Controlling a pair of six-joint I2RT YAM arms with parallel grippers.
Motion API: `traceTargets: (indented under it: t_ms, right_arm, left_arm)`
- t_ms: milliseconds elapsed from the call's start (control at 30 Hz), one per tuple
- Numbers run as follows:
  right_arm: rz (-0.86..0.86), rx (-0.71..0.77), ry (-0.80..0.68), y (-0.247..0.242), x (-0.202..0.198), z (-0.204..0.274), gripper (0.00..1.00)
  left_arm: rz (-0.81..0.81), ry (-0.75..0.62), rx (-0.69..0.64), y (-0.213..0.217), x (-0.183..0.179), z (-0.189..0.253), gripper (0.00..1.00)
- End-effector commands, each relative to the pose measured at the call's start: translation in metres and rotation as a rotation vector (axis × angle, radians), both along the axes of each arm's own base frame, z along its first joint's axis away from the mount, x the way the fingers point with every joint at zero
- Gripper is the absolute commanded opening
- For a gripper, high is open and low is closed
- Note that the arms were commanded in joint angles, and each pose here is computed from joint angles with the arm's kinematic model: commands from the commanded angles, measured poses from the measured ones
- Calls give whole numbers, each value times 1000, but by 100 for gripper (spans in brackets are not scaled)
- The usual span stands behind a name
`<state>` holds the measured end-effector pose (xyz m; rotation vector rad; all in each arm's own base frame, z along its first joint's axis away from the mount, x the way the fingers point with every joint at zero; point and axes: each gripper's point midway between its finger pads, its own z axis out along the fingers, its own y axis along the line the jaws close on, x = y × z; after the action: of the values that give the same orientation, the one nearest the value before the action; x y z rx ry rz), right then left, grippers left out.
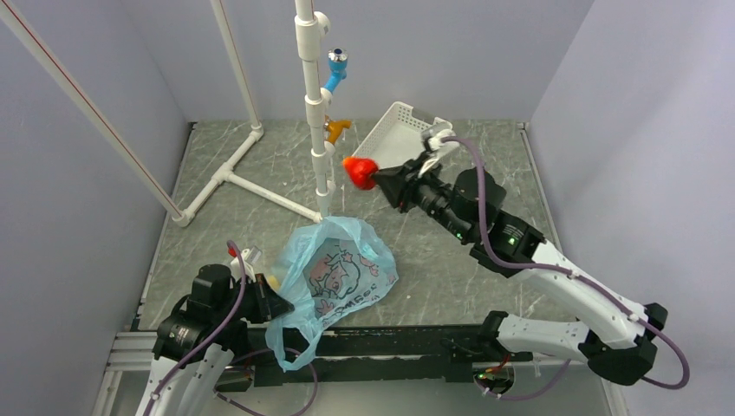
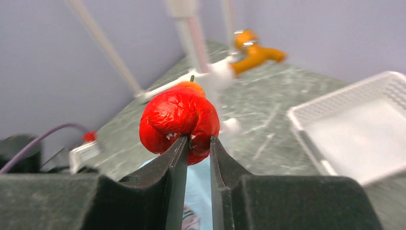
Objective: Take the fake fruits out of the plastic bag
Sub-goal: Place the fake fruit in the bin.
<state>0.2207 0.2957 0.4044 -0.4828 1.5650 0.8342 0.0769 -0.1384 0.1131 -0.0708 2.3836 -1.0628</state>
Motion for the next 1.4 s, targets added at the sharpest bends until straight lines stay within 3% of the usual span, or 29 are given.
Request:
traceTargets:
  t_ms: [0,267,667,1000,1200,1367]
  right_arm:
    - [-328,11,-4,-63,42,-10,0]
    - [-615,-97,145,-121,109,-93,0]
    - [-594,-89,488,-122,209,-202,0]
    - [-636,-191,549,-124,234,-243,0]
    - [-669,-232,564,-132,231,-253,13]
    - [-625,-199,534,-123,222,-228,19]
  left_arm:
    - [-17,-36,-9,-3,5,7,1]
    - [-16,-39,-12,-3,5,7,1]
    - [-20,-56,-15,-3,5,9,1]
    - [-13,-60,-23,-3,4,9,0]
    - [-9,-50,-19,-3,5,8,0]
    - [-7,-43,-18,-3,5,8,0]
